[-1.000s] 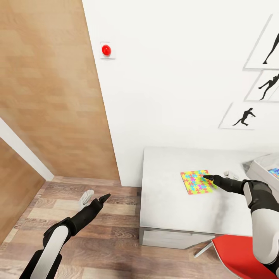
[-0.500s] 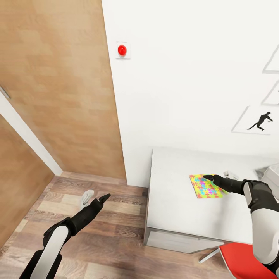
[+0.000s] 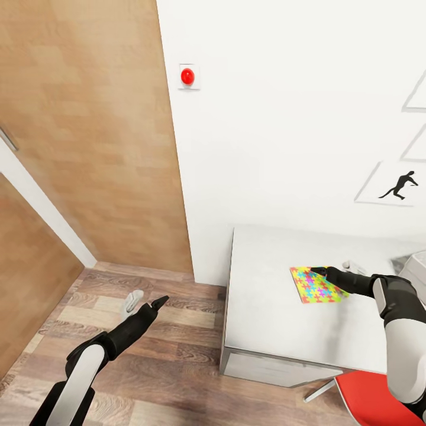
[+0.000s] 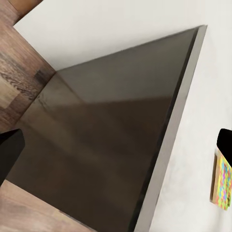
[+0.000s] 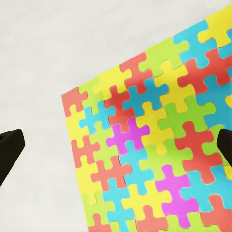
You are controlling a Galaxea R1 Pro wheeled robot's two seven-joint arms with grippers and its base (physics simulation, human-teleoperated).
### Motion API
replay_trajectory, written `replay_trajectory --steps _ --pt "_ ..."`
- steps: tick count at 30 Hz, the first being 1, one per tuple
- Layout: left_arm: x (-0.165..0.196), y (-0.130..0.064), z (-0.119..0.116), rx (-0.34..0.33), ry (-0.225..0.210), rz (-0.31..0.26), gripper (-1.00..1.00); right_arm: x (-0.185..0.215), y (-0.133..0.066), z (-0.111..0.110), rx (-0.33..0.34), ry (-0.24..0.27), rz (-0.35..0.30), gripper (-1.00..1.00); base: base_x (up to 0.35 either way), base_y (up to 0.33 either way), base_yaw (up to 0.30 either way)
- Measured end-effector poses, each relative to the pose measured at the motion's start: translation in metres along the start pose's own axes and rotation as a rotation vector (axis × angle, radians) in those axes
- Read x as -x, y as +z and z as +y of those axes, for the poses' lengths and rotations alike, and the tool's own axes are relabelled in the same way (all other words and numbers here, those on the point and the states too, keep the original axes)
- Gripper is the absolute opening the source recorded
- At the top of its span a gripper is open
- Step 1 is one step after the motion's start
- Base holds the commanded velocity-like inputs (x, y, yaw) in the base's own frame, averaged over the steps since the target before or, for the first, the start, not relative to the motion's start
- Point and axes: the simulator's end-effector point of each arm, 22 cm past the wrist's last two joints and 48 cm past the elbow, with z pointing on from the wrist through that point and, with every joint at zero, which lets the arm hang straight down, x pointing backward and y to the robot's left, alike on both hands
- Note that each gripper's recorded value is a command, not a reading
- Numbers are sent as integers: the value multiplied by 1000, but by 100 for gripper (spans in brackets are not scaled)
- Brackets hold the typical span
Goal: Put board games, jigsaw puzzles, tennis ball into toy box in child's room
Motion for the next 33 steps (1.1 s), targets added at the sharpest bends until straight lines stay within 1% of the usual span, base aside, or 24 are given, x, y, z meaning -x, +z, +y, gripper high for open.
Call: replay_trajectory --steps 6,11,13,14,16,17,19,22,28,33 --pt "0 0 0 0 0 0 100 0 0 -1 -2 0 -1 100 0 0 2" --pt "0 0 0 0 0 0 100 7 -4 -4 -10 -4 -14 100 0 0 0" --pt "0 0 0 0 0 0 100 15 -11 -10 -22 -11 -30 100 0 0 0" --pt "0 0 0 0 0 0 100 15 -11 -10 -22 -11 -30 100 0 0 0" --pt "0 0 0 0 0 0 100 28 -22 -21 -44 -19 -53 100 0 0 0" --pt "0 0 0 0 0 0 100 28 -22 -21 -45 -19 -53 100 0 0 0" --pt "0 0 0 0 0 0 100 38 -32 -32 -62 -23 -73 100 0 0 0" --pt "0 0 0 0 0 -1 100 52 -46 -43 -71 -12 -106 100 0 0 0" --pt "0 0 0 -1 0 -1 100 64 -55 -49 -65 9 -140 100 0 0 0" --pt "0 0 -1 -1 -1 -1 100 65 -57 -50 -62 18 -147 100 0 0 0"
